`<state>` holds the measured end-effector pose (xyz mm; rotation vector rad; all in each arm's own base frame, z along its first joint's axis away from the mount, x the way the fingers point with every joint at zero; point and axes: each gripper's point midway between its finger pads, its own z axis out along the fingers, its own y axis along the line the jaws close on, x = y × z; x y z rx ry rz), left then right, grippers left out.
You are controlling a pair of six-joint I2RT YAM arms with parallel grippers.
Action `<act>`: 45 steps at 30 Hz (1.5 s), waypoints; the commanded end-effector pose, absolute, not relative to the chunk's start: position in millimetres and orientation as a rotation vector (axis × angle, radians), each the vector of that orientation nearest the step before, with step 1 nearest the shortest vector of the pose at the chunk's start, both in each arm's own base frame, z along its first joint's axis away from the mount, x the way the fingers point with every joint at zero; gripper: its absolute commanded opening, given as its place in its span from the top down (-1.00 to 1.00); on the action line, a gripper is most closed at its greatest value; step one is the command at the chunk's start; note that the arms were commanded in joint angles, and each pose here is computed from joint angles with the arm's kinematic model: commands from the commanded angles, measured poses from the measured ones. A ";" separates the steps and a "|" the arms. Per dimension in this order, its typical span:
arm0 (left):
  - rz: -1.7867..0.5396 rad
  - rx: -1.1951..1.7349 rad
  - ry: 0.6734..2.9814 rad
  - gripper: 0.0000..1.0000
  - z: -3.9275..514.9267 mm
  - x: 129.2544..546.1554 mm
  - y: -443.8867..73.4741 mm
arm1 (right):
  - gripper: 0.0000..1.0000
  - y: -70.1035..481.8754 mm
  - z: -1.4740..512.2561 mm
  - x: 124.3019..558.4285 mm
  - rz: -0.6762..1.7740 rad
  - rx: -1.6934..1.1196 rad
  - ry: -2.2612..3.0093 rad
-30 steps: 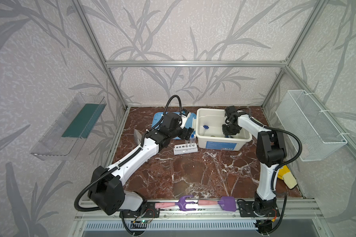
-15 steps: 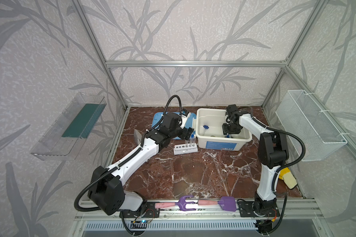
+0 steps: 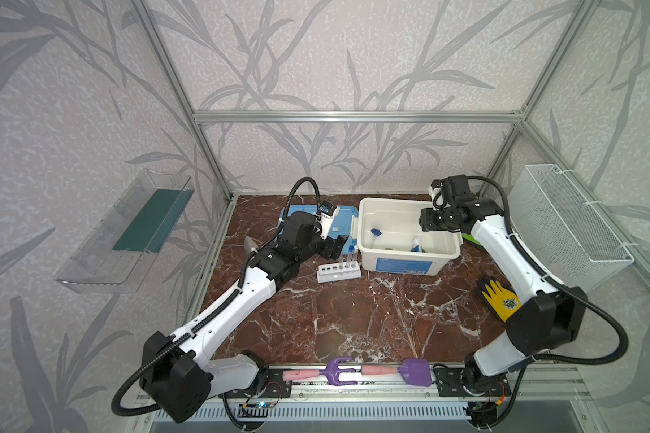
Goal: Organize the chemistry lab equipment
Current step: 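Open the right gripper to release the roll and raise it away, then move the right gripper down to the thin metal tweezers beside the tub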
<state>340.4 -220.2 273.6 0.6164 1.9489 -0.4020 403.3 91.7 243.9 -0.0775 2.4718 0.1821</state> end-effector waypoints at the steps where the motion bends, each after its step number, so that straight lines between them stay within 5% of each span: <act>1: -0.439 0.606 1.934 -0.65 275.2 331.7 -220.0 | -0.12 100.2 258.7 379.4 0.246 -0.114 2.440; 20: -0.571 0.674 1.955 -0.66 254.0 312.2 -232.7 | -0.08 135.8 173.3 230.2 0.206 -0.370 2.607; 45: -0.484 0.654 2.007 -0.66 226.4 303.3 -207.1 | 0.31 148.0 44.5 205.3 0.157 -0.333 2.923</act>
